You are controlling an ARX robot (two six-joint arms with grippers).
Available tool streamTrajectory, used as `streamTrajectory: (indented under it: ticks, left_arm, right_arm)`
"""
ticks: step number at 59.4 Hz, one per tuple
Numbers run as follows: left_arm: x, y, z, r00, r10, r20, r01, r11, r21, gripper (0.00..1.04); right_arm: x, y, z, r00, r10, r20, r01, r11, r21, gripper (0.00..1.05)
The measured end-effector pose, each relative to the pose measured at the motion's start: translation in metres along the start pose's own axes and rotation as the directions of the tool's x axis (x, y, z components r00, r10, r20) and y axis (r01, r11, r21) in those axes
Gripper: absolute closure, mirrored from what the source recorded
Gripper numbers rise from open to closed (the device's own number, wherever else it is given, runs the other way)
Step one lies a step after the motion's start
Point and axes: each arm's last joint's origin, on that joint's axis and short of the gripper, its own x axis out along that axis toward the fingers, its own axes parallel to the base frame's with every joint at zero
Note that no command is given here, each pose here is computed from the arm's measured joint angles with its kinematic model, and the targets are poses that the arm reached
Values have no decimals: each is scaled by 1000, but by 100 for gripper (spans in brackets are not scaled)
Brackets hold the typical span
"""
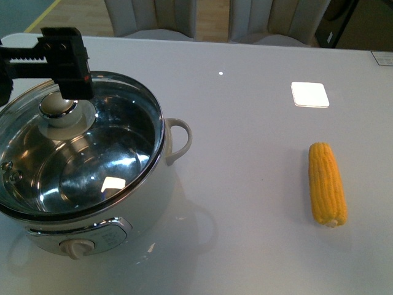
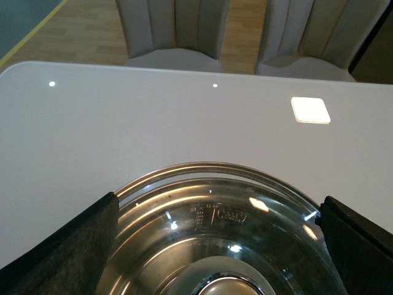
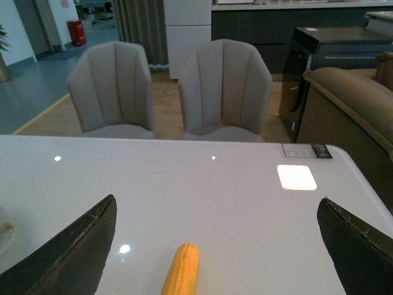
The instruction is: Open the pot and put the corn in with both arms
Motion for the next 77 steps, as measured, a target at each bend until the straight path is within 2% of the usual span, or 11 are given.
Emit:
streamTrajectory:
  ticks: [23,48,68,70,77]
  left_arm:
    - [8,-9,-42,999,18,-44,-19,999,-35,7]
    - [10,-8,-56,997,43,-67,-45,999,-22,7]
    - [12,-10,-56,997,53,-57,-54,998,-20,56]
    - [12,-11,-56,997,52,-57,-53,999,-11,59]
    - [12,-11,-55,997,56,-55,-56,998,-2,60]
  right_arm:
    - [0,0,0,1000,0,0,0,1000,0,9]
    - [0,0,0,1000,0,0,0,1000,0,9]
    - [0,0,0,1000,0,0,0,1000,0,9]
    - [0,0,0,1000,0,0,0,1000,0,9]
    - [0,0,0,1000,0,0,0,1000,0,9]
